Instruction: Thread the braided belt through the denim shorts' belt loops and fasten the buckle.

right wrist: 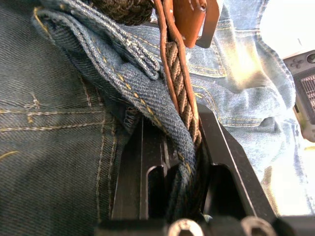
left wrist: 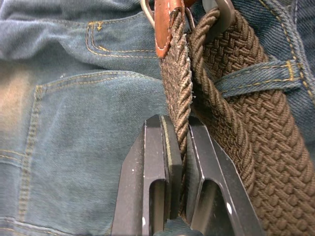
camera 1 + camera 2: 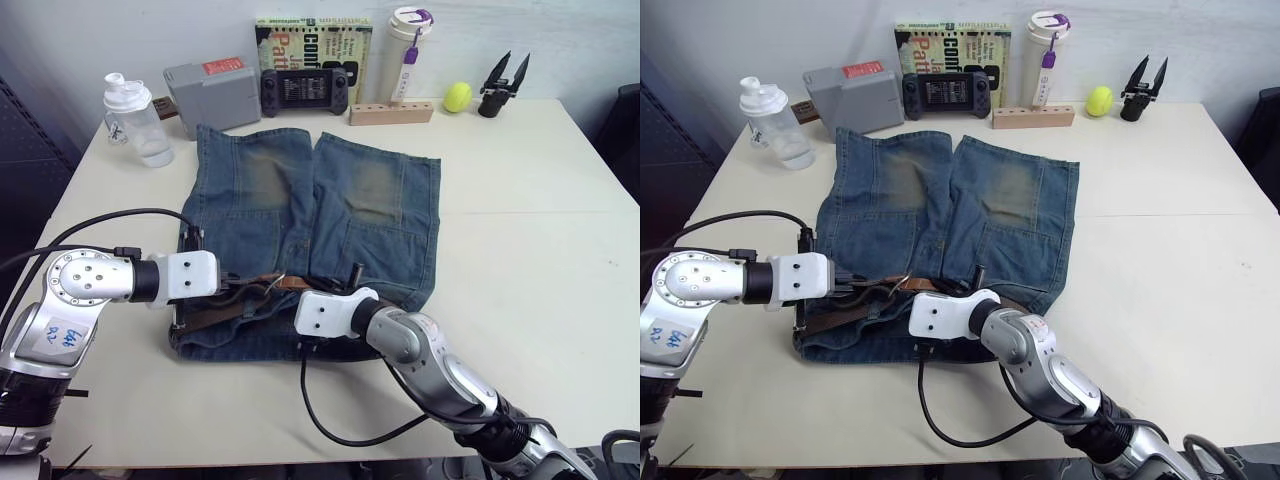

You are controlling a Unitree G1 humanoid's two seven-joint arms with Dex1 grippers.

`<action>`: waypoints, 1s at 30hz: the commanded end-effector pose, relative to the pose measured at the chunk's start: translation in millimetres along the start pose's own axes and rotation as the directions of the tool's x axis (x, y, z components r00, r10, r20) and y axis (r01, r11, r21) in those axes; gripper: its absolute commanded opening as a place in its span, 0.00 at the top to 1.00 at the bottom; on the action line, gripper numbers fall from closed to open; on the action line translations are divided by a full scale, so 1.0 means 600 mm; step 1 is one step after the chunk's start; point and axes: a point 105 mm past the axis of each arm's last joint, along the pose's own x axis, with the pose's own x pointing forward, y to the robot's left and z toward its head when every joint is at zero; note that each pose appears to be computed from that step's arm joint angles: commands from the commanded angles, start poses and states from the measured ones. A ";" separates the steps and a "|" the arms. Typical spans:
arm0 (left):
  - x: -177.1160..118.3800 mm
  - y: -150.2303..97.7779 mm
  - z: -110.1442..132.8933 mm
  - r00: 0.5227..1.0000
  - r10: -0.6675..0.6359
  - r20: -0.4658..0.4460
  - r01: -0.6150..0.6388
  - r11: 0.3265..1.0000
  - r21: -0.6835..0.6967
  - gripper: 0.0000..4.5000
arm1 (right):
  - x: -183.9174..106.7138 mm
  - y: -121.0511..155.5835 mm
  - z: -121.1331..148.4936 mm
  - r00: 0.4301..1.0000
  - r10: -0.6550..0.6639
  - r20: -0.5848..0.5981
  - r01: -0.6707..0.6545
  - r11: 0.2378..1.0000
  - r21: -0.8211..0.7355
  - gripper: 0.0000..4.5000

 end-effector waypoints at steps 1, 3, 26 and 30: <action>0.010 0.001 0.009 0.999 -0.036 -0.012 0.037 0.994 0.102 1.00 | -0.003 -0.016 0.027 0.997 -0.041 0.068 0.042 0.999 -0.019 0.99; 0.020 0.001 0.012 0.999 -0.048 -0.011 0.049 0.990 0.130 1.00 | -0.003 -0.013 0.027 0.997 -0.036 0.068 0.037 0.999 -0.013 0.99; 0.149 -0.044 0.062 0.970 -0.030 0.243 0.039 0.999 -0.030 1.00 | -0.015 0.012 0.018 0.995 0.081 0.055 -0.081 0.997 -0.006 0.99; 0.163 -0.052 0.069 0.965 -0.050 0.257 0.058 0.998 -0.023 1.00 | -0.032 0.023 0.002 0.986 0.163 0.019 -0.163 0.987 0.011 0.99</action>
